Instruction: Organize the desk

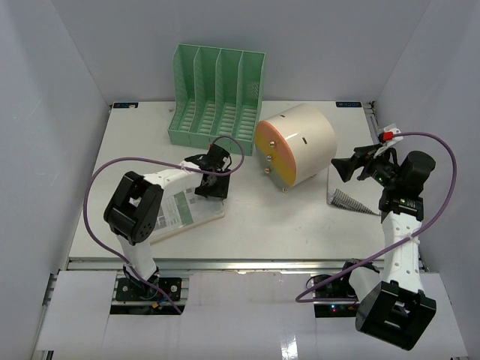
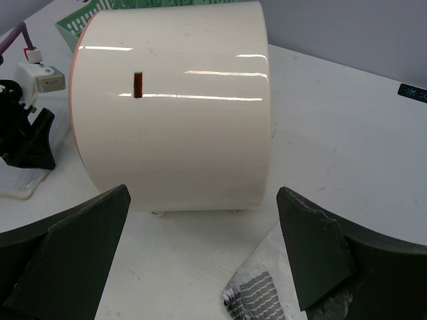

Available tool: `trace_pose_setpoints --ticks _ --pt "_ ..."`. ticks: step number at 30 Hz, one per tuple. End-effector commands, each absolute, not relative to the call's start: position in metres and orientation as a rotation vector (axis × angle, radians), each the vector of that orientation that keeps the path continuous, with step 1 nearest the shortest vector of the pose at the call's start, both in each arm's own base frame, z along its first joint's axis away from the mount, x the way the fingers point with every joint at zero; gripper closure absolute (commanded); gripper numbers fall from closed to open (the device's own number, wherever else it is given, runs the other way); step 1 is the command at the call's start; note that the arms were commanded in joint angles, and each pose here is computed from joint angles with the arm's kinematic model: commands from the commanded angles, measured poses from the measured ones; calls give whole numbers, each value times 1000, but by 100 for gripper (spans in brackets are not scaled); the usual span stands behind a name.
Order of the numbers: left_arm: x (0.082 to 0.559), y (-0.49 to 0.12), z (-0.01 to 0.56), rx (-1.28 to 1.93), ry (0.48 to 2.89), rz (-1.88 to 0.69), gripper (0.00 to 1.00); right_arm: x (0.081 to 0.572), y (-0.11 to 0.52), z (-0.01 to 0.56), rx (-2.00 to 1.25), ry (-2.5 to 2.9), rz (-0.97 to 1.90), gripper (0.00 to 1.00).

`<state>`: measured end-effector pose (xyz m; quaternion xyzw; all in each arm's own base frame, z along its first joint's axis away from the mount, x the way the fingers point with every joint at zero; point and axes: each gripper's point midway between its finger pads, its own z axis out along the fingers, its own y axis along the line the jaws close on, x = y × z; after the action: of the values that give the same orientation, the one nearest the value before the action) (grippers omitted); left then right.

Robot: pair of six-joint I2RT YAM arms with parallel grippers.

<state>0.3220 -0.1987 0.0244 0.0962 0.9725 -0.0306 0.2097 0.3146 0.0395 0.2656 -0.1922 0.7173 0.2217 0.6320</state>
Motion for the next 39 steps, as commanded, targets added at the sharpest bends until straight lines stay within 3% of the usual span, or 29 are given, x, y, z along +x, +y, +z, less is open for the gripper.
trace_pose_setpoints --ticks 1,11,13,19,29,39 --pt "316 -199 14 249 2745 -48 30 309 44 273 -481 1603 506 3" --pt "282 -171 -21 249 2827 138 58 293 50 289 -529 1543 474 3" --pt "277 -172 -23 250 2829 111 73 285 52 297 -567 1516 436 3" --pt "286 -197 10 238 2734 -113 97 252 77 307 -789 1456 489 4" --pt "295 -263 142 138 2410 -771 100 204 139 312 -1077 1446 728 3" --pt "309 -250 270 195 2095 -903 100 207 182 276 -1177 1498 807 3"
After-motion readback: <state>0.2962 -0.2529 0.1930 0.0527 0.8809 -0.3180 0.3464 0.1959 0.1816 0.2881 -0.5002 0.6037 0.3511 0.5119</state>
